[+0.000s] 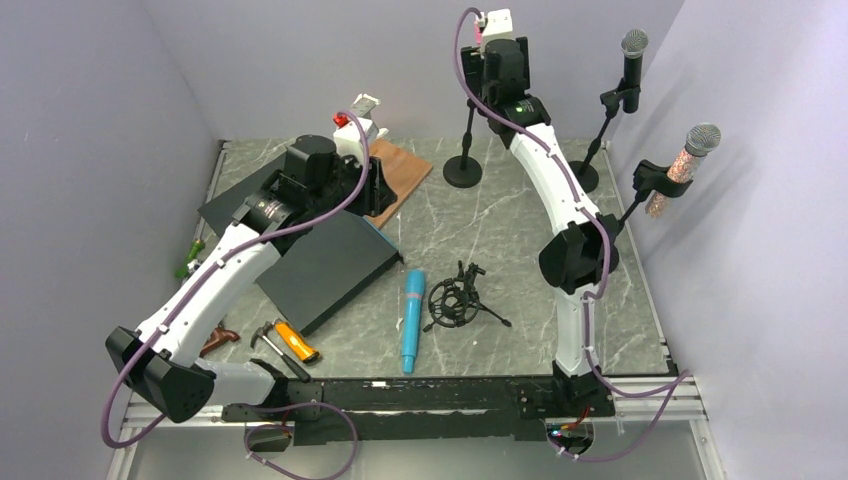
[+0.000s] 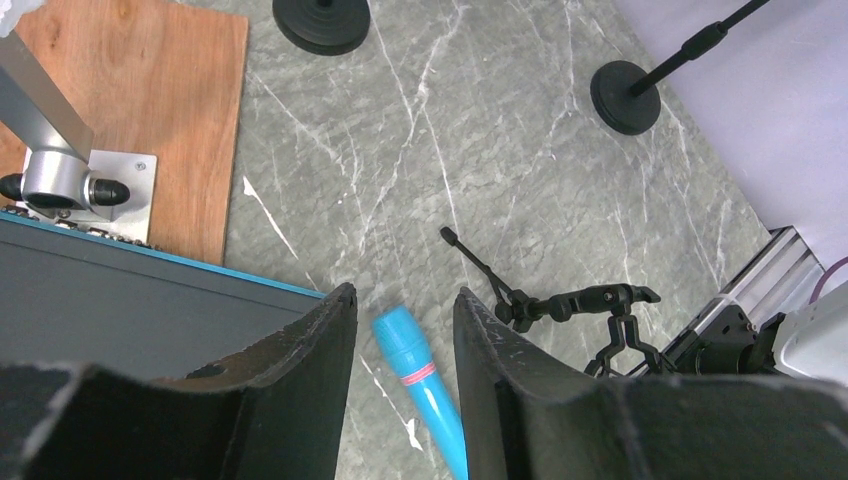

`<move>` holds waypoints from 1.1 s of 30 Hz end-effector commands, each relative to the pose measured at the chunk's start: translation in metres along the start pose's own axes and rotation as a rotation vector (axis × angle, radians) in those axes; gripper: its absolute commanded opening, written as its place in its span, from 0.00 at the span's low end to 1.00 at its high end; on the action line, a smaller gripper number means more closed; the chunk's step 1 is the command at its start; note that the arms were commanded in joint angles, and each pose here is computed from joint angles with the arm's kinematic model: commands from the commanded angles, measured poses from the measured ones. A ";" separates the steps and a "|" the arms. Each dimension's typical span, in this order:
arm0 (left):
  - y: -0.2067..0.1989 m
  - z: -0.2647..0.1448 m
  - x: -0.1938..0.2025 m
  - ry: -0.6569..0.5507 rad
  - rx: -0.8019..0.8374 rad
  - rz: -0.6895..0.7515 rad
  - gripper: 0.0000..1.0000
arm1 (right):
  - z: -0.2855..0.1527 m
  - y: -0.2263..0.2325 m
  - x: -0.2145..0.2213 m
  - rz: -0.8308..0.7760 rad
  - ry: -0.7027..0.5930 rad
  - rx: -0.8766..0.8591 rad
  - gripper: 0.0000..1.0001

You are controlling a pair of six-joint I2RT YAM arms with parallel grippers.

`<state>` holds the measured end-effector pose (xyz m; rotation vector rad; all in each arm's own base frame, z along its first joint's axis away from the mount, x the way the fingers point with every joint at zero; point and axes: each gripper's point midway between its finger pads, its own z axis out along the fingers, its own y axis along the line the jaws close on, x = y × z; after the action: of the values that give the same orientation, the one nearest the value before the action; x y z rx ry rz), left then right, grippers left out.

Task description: Remove the microphone from the stand

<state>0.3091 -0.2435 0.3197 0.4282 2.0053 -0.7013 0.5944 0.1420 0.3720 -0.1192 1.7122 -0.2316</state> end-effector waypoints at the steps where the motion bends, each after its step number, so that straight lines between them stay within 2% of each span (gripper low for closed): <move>1: -0.007 -0.010 -0.018 -0.075 0.026 0.026 0.46 | 0.014 -0.018 -0.026 0.060 -0.095 0.018 0.74; 5: -0.008 -0.012 -0.018 -0.081 0.032 0.033 0.47 | 0.016 -0.013 -0.029 0.057 -0.105 -0.015 0.54; 6: -0.008 -0.011 -0.018 -0.081 0.032 0.035 0.48 | 0.013 -0.013 -0.036 0.064 -0.124 -0.025 0.47; 8: -0.008 -0.010 -0.017 -0.082 0.035 0.037 0.48 | 0.005 -0.018 -0.056 0.079 -0.174 -0.027 0.28; 10: -0.008 -0.009 -0.016 -0.082 0.037 0.039 0.49 | -0.004 -0.025 -0.078 0.092 -0.227 -0.022 0.19; 17: -0.006 -0.008 -0.016 -0.090 0.032 0.038 0.49 | -0.048 -0.043 -0.154 0.102 -0.435 -0.039 0.20; 24: -0.006 -0.009 -0.015 -0.098 0.034 0.034 0.50 | -0.113 -0.060 -0.205 0.123 -0.553 -0.015 0.17; 28: -0.008 -0.006 -0.014 -0.091 0.046 0.030 0.53 | -0.141 -0.065 -0.204 0.147 -0.521 -0.018 0.13; 33: -0.010 -0.008 -0.015 -0.092 0.052 0.024 0.53 | -0.181 -0.062 -0.141 0.215 -0.357 -0.079 0.10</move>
<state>0.3095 -0.2443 0.3189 0.4348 1.9686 -0.7091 0.4727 0.1436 0.5745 -0.1053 1.2879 -0.0316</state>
